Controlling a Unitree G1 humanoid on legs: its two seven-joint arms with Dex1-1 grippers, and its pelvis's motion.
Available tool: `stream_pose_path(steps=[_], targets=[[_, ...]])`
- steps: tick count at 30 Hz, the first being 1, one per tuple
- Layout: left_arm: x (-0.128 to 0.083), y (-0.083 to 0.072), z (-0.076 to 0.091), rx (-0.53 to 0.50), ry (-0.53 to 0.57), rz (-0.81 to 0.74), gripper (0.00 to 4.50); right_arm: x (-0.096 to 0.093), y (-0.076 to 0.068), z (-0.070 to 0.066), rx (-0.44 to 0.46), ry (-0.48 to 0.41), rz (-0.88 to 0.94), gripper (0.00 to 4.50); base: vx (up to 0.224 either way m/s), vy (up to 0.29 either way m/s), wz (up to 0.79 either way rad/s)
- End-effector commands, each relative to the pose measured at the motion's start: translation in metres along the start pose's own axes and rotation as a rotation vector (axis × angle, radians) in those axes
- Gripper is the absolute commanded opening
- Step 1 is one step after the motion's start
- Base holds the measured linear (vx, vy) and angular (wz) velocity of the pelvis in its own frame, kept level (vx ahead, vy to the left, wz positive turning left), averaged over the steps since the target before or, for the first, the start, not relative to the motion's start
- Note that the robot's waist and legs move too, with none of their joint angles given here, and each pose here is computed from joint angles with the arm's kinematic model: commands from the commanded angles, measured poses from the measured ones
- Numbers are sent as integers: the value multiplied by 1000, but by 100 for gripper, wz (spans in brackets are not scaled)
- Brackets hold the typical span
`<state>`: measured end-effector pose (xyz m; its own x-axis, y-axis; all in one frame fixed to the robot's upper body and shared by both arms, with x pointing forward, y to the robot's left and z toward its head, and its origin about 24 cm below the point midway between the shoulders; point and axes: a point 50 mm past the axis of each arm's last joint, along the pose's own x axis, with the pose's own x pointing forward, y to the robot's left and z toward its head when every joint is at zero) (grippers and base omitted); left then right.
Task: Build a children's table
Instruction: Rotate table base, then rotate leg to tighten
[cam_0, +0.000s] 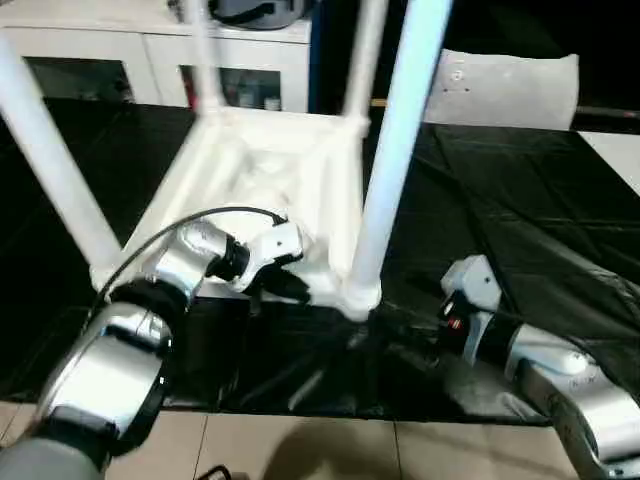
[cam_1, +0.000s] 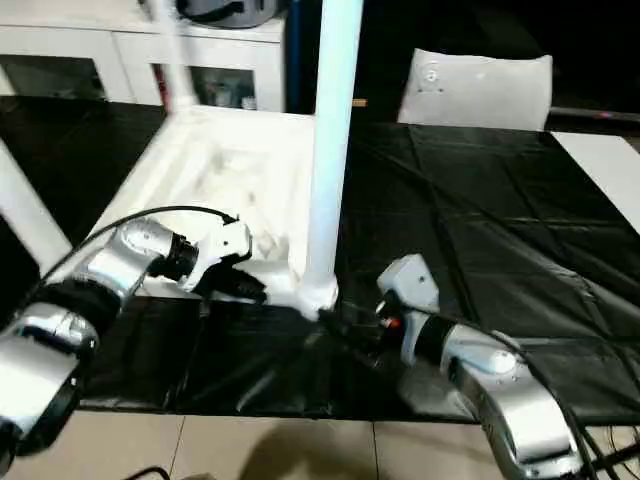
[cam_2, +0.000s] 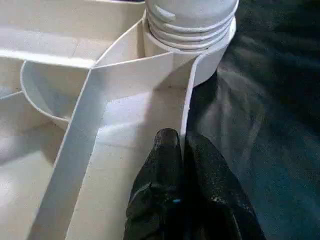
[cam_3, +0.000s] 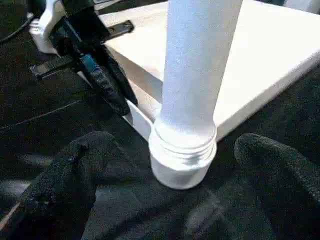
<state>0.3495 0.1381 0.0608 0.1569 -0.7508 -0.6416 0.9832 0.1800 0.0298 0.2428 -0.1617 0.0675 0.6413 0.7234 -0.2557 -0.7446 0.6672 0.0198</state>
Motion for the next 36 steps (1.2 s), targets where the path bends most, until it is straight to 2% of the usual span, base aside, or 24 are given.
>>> stream_pose_path(steps=[1, 3, 6, 7, 8, 10, 13, 21, 22, 25, 33, 36], targets=[[-1, -2, -29, -150, 52, 112, 0, -1, -5, 6, -18, -21, -20, 450, 0, 0, 0], [-2, -3, -36, -175, 88, 160, 0, 1, -7, 6, -23, -21, -25, 450, 0, 0, 0], [-3, -7, -39, -167, 95, 150, 0, 2, -8, 6, -27, -22, -25, 450, 0, 0, 0], [0, -16, -32, -71, 32, 73, 0, 4, -6, 7, -29, -24, -11, 450, 0, 0, 0], [0, -20, -29, -30, 3, 36, 0, 4, -6, 8, -29, -24, -5, 450, 0, 0, 0], [1, -27, -24, 21, -31, -28, 0, 5, -5, 8, -33, -24, 4, 450, 0, 0, 0], [1, -32, -21, 77, -14, -73, 0, 6, -4, 9, -42, -21, 24, 450, 0, 0, 0], [-1, -29, -12, 39, -37, -60, 0, 4, 2, 9, -48, -7, 91, 450, 0, 0, 0], [-1, -29, -11, 41, -38, -63, 44, 4, 3, 8, -49, -4, 95, 450, 0, 0, 0], [-1, -28, -10, 58, -34, -53, 72, 3, 2, 8, -54, -1, 90, 450, 0, 0, 0], [2, -24, -8, 66, -34, -18, 72, 2, 2, 7, -60, 2, 84, 450, 0, 0, 0], [2, -23, -4, 69, -73, -13, 72, 2, 2, 7, -62, 3, 83, 450, 0, 0, 0]])
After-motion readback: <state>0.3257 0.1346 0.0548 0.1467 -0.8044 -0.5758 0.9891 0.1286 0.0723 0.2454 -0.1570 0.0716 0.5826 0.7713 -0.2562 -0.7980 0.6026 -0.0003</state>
